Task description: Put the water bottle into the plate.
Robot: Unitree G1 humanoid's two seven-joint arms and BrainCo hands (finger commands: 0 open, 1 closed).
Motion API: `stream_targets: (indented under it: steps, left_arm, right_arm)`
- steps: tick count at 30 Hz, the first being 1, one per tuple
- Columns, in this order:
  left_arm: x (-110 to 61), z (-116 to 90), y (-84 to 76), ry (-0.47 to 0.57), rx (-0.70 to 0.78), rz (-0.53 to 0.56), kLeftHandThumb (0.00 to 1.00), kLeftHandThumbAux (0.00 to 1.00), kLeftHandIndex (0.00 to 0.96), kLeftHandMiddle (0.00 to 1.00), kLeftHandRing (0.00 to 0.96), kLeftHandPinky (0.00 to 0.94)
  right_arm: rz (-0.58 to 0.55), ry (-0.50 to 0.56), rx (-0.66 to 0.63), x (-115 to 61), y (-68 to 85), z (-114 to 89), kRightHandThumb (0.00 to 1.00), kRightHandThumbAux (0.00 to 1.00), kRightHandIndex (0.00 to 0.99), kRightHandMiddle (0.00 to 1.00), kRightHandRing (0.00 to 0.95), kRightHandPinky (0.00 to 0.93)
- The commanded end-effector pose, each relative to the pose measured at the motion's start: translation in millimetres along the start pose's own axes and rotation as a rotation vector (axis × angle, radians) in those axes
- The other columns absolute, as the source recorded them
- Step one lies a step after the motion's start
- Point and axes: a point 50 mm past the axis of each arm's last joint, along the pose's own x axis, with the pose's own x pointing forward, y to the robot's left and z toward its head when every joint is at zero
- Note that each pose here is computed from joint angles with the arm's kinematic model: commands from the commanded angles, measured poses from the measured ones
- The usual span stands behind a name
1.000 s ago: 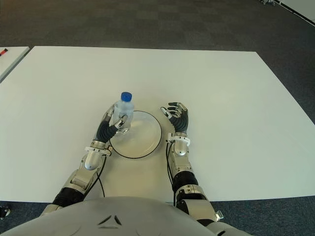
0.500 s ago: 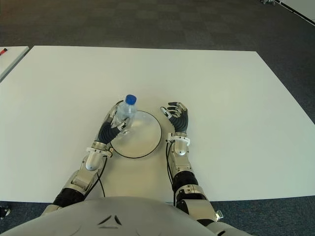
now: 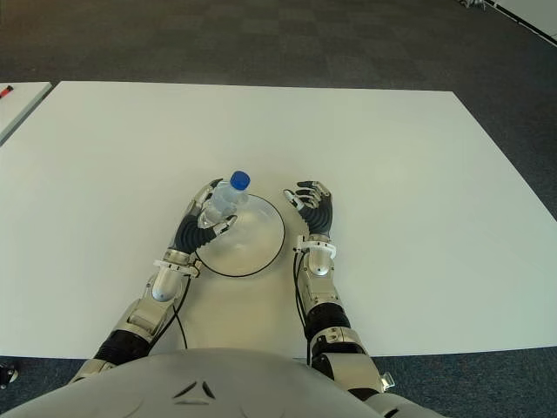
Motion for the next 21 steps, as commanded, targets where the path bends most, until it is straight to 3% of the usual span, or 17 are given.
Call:
stream_targets:
  steps: [1,21]
  left_arm:
    - [-0.6,-4.6,1.0,0.027,0.027,-0.013,0.004,0.674,0.012,0.041,0.037,0.034]
    - [-1.4,-4.8,1.8,0.003,0.021,0.002,0.000,0.689,0.066,0.067,0.054,0.032]
  right_arm:
    - [-0.016,0.113,0.009,-15.3,0.5,-20.3,0.700,0.724,0.417,0.411,0.440,0.445]
    - [-0.014,0.111,0.013,-15.2,1.0,-20.1,0.699,0.724,0.417,0.411,0.439,0.440]
